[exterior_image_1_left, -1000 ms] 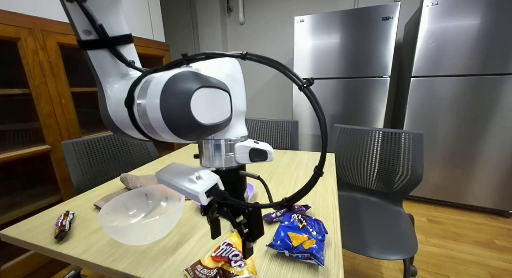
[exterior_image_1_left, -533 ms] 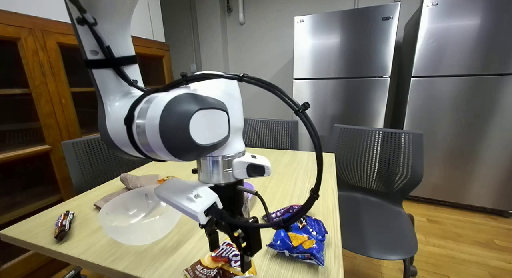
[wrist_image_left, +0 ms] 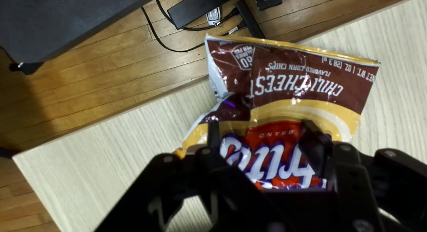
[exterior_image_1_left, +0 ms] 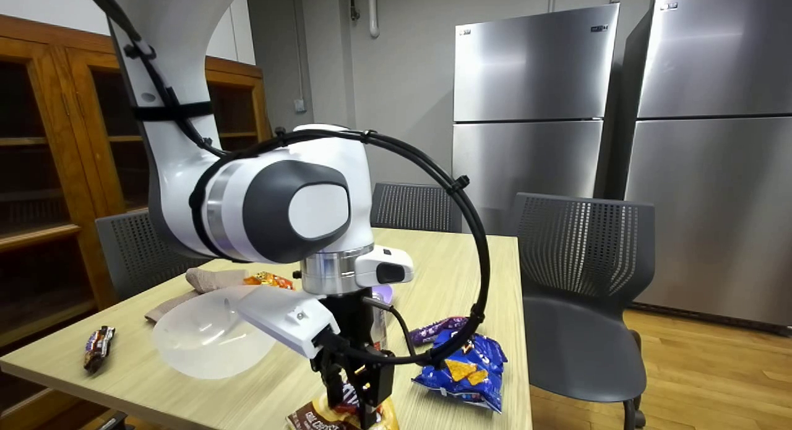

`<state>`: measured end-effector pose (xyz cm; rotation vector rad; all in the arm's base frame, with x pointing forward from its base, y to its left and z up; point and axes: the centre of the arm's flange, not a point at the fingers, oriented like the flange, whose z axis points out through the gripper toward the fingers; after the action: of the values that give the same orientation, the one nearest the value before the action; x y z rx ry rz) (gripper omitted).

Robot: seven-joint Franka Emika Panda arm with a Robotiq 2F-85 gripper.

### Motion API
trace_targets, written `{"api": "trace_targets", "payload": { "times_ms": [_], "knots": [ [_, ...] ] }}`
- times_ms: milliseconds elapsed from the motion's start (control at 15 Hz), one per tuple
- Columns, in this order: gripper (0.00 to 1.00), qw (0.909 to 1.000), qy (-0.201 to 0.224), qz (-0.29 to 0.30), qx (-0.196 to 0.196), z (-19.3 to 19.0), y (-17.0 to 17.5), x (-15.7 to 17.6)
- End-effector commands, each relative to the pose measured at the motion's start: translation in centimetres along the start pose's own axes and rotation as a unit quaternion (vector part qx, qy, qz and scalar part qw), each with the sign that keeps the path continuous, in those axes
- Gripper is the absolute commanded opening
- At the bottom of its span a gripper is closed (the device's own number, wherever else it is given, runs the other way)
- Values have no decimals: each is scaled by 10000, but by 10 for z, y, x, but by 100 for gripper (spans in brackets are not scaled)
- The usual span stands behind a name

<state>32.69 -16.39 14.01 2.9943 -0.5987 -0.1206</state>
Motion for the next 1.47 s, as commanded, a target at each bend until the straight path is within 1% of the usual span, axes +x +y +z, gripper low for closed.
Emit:
{"api": "trace_targets", "payload": {
  "times_ms": [0, 267, 333, 600, 800, 1200, 1400],
  "knots": [
    [34, 10000, 51, -35, 6, 5, 1, 3],
    [3, 10000, 51, 14, 9, 5, 2, 5],
    [0, 10000, 53, 19, 9, 5, 2, 5],
    [0, 9999, 102, -9, 13, -1, 5, 3],
    [0, 10000, 35, -18, 0, -16, 11, -2],
    [0, 9984, 32, -551, 79, -48, 18, -9],
    [0, 9964, 189, -817, 136, -70, 18, -11]
  ]
}}
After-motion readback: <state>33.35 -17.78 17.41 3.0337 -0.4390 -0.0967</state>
